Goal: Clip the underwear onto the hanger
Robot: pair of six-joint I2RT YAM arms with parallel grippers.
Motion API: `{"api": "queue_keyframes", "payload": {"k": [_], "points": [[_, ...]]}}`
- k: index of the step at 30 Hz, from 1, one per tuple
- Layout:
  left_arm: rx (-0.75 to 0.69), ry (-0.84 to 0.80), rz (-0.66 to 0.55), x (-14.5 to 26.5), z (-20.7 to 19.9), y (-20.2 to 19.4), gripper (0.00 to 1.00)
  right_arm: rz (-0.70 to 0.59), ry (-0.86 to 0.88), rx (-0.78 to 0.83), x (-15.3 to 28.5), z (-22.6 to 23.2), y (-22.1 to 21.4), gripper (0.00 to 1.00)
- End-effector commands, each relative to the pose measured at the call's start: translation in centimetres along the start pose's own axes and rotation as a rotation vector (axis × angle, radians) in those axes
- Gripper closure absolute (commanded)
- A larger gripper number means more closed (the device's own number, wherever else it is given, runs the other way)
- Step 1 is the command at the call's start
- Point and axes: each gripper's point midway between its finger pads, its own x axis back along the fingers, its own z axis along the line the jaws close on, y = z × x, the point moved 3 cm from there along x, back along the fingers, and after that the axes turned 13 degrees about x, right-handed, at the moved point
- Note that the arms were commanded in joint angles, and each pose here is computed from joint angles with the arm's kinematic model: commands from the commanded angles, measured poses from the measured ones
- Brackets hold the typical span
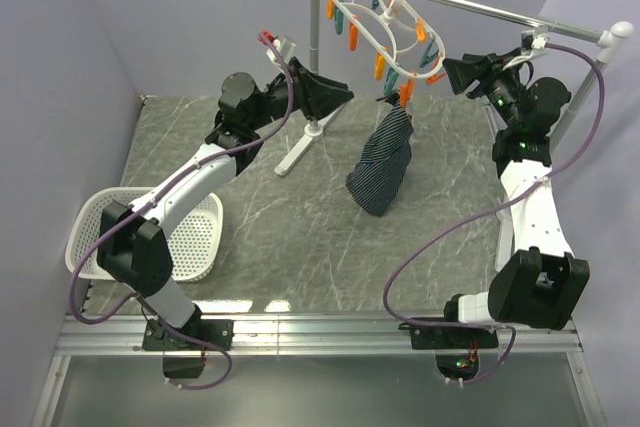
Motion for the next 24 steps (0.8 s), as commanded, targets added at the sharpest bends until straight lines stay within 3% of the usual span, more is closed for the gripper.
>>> {"api": "queue_keyframes", "payload": {"k": [1, 9, 14, 24], "points": [[-0.034, -0.099, -0.01, -0.1, -1.7, 1.5, 0.58, -0.093, 0.029, 0.042, -0.9, -0.1, 3.1, 0.34], [-0.016, -0.143, 0.061, 0.2, -2.1, 0.7, 0.62, -0.096, 0.085, -0.038, -2.9, -0.9, 2.4, 0.36], [-0.04, -0.127, 0.046, 0.0, -1.9, 1.2, 0.64, -0.099, 0.114, -0.074, -3.0, -0.3, 2.4, 0.47], [-0.123, 0.084, -0.077, -2.3, 1.5, 5.0, 0.77, -0.09, 0.103, -0.087, -0.5, 2.5, 2.7, 0.63]]}}
